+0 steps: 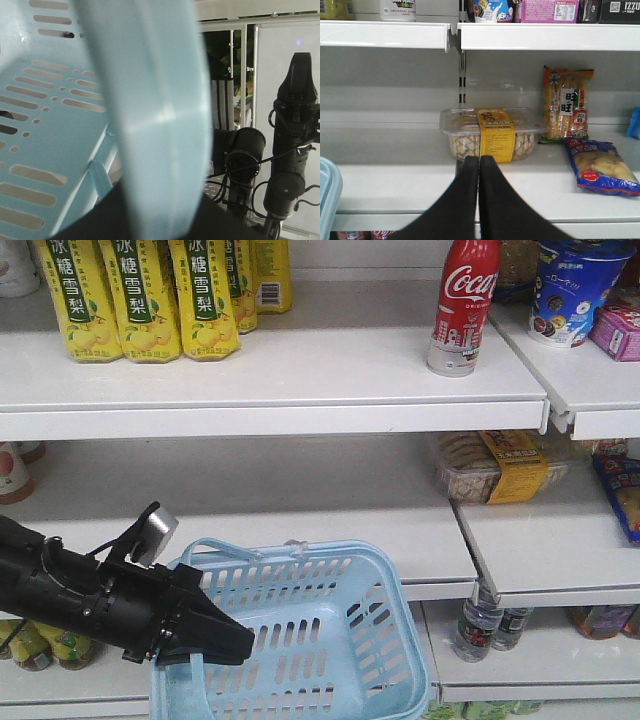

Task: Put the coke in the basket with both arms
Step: 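Approach the shelf holding the red Coca-Cola bottle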

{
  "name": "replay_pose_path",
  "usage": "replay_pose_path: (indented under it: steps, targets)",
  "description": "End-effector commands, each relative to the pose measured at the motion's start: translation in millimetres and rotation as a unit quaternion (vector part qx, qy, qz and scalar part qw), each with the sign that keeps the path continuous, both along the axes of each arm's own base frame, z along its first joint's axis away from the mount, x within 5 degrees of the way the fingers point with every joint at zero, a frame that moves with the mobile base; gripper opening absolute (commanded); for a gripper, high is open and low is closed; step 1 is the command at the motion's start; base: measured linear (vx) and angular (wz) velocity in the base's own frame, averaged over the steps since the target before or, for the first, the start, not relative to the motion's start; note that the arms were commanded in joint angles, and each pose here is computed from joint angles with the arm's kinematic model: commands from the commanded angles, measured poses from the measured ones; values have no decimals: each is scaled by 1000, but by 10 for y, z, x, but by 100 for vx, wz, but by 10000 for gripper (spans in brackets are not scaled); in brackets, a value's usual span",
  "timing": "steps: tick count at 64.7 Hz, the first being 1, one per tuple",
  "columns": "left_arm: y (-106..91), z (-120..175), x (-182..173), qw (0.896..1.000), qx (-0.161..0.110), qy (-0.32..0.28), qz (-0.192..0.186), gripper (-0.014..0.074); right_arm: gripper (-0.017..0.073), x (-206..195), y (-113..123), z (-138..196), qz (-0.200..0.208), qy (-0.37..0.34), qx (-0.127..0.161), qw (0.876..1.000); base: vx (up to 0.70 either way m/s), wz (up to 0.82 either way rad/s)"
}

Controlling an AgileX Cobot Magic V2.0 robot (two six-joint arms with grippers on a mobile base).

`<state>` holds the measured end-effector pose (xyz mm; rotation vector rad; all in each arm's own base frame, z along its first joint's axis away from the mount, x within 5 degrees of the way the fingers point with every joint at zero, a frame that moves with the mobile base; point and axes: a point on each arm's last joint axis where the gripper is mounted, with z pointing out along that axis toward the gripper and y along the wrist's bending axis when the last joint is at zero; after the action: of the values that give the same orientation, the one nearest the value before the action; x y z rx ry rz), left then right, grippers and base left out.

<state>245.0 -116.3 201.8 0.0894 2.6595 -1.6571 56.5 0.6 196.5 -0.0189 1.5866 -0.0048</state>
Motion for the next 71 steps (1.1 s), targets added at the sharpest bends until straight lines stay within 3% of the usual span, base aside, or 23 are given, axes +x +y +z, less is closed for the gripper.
replay_pose_path:
  steps: [1,71]
  targets:
    - [-39,227,0,999,-49,-23,6,-6,-10,-8,-6,37,-4,-39,-6,999,2,0]
    - [-39,227,0,999,-49,-23,6,-6,-10,-8,-6,38,-4,-39,-6,999,4,1]
